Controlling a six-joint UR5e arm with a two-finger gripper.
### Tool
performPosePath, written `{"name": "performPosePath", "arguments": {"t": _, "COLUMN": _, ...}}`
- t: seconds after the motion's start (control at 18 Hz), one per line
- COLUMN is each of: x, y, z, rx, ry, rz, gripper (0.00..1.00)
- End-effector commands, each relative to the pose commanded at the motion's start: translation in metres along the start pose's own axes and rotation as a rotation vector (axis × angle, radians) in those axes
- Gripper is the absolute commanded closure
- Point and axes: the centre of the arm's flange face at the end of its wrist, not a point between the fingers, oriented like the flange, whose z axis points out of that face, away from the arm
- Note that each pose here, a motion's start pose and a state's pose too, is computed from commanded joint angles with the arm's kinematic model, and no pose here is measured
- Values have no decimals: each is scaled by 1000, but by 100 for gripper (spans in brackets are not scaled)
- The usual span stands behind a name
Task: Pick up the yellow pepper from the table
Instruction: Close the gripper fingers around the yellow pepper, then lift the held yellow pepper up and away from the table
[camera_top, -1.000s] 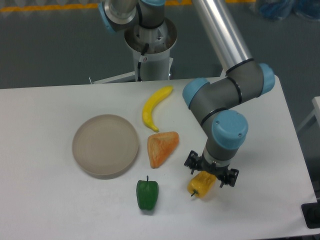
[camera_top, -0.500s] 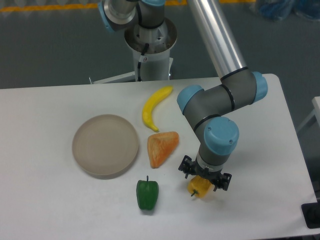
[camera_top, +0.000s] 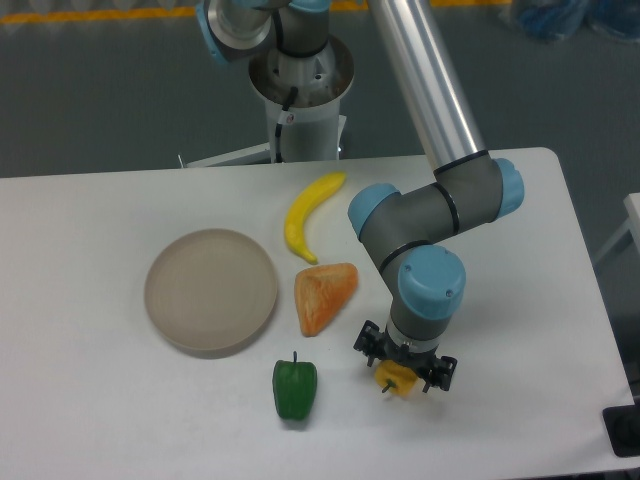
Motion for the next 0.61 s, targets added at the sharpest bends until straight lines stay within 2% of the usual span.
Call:
{"name": "performPosePath", "arguments": {"t": 0.06, "x": 0, "y": -1, "z": -1, "rx": 5, "ry": 4, "rz": 2, "gripper": 4}}
{"name": "performPosePath", "arguments": {"t": 0.22, "x": -2, "y": 1, "z": -6, "rx": 9, "ry": 1, "rz": -3, "gripper": 63}}
{"name": "performPosePath", "arguments": {"t": 0.28, "x": -3, "y": 3, "z": -12, "rx": 11, "ry": -3, "rz": -6, "gripper": 74}}
{"name": "performPosePath", "arguments": {"t": 0.33, "x": -4, "y": 4, "z": -18, "rx": 8, "ry": 1, "rz": -9, "gripper": 79}}
{"name": "performPosePath", "arguments": {"t": 0.44, "x": -6, "y": 7, "z": -28, "rx": 2, "ry": 6, "rz": -12, "gripper": 79}}
{"name": "performPosePath", "arguments": {"t": 0.61, "x": -24, "y": 29, "z": -58, "rx": 11, "ry": -26, "rz": 12, "gripper": 79}}
